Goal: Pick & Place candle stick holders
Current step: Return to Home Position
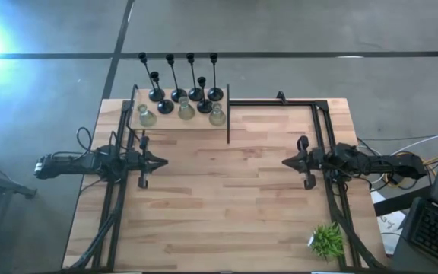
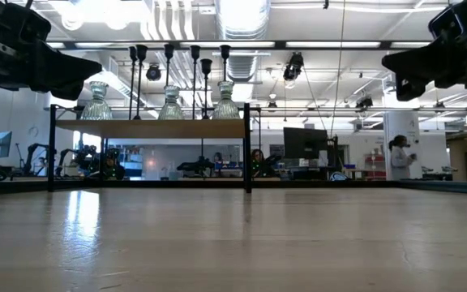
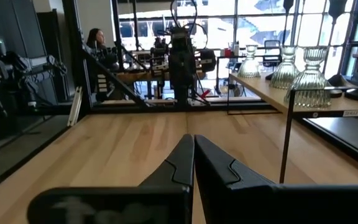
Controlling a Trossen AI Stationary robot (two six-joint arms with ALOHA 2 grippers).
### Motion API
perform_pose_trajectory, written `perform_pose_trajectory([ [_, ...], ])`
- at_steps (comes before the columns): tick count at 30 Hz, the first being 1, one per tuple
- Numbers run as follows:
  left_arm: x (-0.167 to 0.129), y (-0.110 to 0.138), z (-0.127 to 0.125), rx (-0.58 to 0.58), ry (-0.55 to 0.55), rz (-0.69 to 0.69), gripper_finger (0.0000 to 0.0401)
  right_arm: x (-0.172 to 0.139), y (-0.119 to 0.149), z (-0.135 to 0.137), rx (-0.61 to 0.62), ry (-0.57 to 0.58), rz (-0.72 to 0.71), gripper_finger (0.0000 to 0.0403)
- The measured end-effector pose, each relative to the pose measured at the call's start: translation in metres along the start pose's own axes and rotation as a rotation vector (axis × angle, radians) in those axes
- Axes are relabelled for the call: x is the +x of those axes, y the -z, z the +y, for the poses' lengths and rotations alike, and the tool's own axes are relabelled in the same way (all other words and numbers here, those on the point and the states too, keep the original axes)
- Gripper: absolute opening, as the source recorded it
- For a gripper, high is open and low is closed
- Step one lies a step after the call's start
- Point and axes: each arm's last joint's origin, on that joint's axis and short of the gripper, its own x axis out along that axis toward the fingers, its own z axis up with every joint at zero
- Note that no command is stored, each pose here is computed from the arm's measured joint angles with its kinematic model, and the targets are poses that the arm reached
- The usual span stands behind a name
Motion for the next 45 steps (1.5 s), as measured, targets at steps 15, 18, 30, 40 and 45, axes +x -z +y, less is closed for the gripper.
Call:
perform_pose_trajectory([
  [15,0.0,0.0001,0.0,0.0,0.0,0.001,0.0025,0.0008,0.0011,-0.0001,0.001,0.0,0.012,0.0008],
  [18,0.0,0.0001,0.0,0.0,-0.001,0.001,0.0025,0.0008,0.001,-0.0001,0.001,-0.001,0.012,0.0008],
  [30,0.0,0.0001,0.0,0.0,-0.001,0.001,0.0025,0.0008,0.001,-0.0001,0.001,0.0,0.012,0.0008],
  [40,0.0,0.0001,0.0,0.0,-0.001,0.001,0.0025,0.0008,0.001,-0.0001,0.001,0.0,0.012,0.0008],
  [45,0.0,0.0001,0.0,0.0,-0.001,0.001,0.0025,0.0008,0.001,-0.0001,0.001,0.0,0.012,0.0008],
])
